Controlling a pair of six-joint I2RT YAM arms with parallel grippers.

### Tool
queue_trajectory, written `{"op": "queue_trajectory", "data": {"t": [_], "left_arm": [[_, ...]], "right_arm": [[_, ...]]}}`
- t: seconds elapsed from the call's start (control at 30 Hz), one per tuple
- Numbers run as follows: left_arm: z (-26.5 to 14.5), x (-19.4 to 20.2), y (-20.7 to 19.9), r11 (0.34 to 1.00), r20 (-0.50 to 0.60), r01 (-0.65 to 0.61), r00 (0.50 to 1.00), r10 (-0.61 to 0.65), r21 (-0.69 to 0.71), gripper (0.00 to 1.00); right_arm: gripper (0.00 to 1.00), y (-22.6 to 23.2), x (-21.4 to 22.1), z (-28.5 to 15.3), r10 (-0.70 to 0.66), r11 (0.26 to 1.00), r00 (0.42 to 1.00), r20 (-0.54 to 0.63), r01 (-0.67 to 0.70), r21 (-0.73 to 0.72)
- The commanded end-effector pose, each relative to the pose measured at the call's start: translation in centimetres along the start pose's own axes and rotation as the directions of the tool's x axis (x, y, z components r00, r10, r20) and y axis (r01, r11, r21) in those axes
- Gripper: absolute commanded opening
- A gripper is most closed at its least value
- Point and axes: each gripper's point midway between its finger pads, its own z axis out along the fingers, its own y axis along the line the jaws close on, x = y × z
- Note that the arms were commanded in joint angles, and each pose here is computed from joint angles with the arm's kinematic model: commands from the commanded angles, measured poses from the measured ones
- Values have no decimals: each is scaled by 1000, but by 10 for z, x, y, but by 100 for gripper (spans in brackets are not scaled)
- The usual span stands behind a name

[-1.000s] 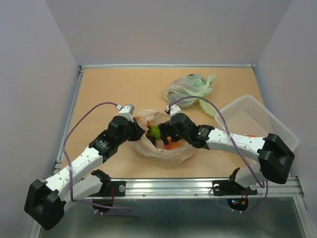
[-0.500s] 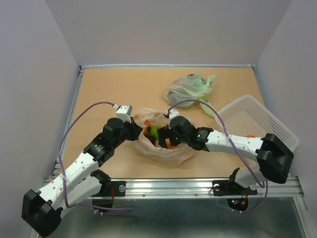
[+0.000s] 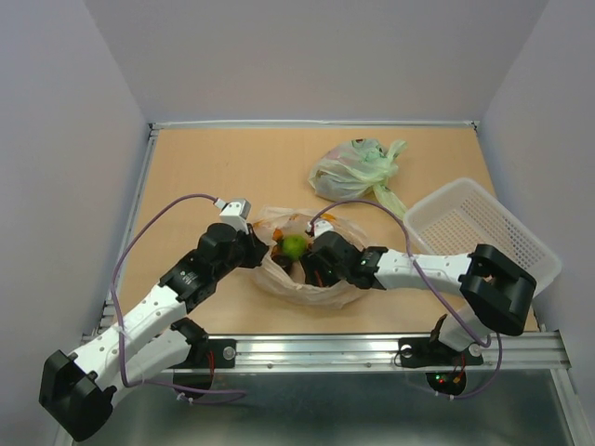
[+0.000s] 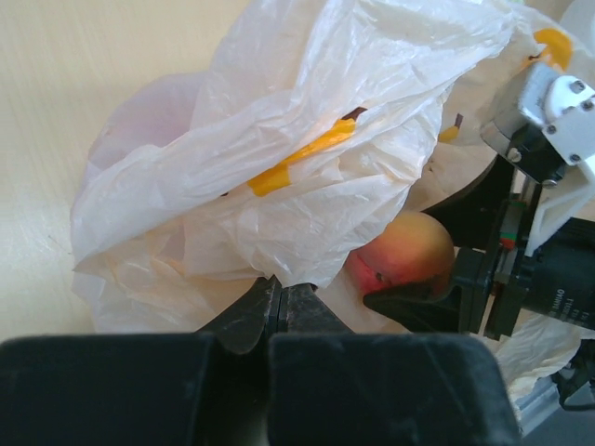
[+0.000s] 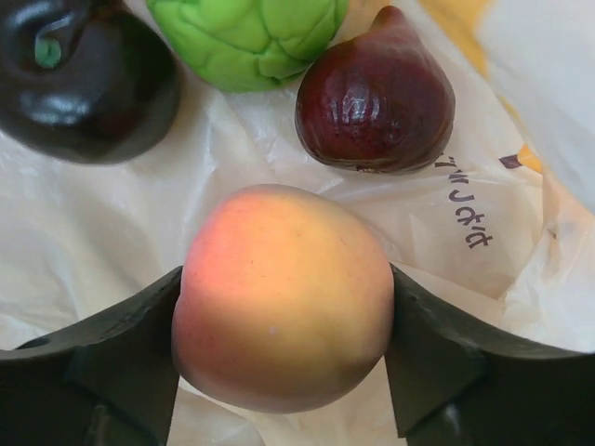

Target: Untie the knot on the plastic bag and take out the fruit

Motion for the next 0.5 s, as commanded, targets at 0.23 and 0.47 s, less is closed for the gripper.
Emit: {"op": "queue_trajectory", "data": {"t": [0.23, 0.47], "left_arm": [[0, -41, 28, 979, 144, -19, 988, 49, -203, 0], [7, -74, 44, 938, 195, -61, 972, 134, -341, 0]], "right_arm": [[1, 29, -114, -76, -1, 994, 941, 338, 37, -100], [1, 33, -183, -140, -3, 993, 840, 542, 67, -98]]}}
